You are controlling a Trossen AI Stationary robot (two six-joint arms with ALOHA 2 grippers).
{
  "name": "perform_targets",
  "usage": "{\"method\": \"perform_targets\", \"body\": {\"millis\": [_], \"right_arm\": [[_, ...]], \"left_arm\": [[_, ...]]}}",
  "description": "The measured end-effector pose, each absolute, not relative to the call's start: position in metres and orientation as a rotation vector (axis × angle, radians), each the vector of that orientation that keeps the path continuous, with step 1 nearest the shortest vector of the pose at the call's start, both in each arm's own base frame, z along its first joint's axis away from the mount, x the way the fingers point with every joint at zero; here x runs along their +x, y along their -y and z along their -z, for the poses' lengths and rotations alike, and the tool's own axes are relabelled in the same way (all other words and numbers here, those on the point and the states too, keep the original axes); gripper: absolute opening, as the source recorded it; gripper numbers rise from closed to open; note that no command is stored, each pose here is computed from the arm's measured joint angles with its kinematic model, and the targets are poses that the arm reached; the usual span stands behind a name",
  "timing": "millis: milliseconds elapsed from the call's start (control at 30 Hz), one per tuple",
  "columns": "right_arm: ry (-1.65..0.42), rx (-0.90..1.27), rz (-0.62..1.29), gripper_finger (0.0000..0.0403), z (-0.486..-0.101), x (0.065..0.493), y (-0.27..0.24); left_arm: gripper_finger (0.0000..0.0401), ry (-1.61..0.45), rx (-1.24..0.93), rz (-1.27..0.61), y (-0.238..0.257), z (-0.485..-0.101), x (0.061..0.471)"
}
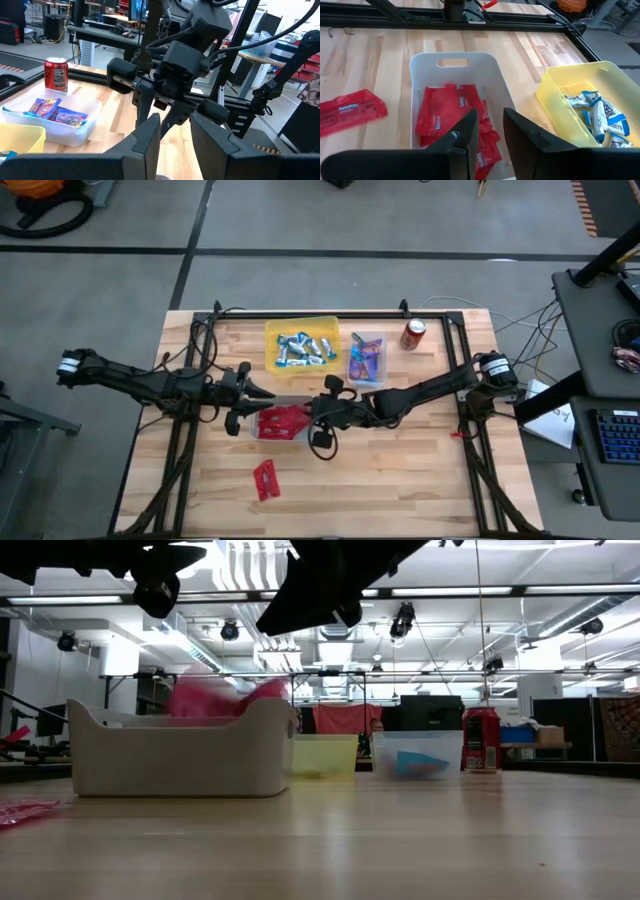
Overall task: Sort candy
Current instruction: Put the red candy into the gray bin
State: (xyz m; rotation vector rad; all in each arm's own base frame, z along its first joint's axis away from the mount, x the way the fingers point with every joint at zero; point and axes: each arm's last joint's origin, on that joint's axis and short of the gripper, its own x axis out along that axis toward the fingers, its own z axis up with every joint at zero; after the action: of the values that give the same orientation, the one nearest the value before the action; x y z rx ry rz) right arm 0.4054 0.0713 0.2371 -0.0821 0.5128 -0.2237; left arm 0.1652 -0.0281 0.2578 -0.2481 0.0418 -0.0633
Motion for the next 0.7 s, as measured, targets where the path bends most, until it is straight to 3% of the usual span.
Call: {"method": "perform_targets", "body": {"millis": [700], "right_arm": [[-0.582, -0.116, 0.158, 0.0082, -0.248, 0.388, -0.086]], "left_arm": [[0.0093, -0.132, -0.304, 0.12, 0.043, -0.247, 0.175]]}}
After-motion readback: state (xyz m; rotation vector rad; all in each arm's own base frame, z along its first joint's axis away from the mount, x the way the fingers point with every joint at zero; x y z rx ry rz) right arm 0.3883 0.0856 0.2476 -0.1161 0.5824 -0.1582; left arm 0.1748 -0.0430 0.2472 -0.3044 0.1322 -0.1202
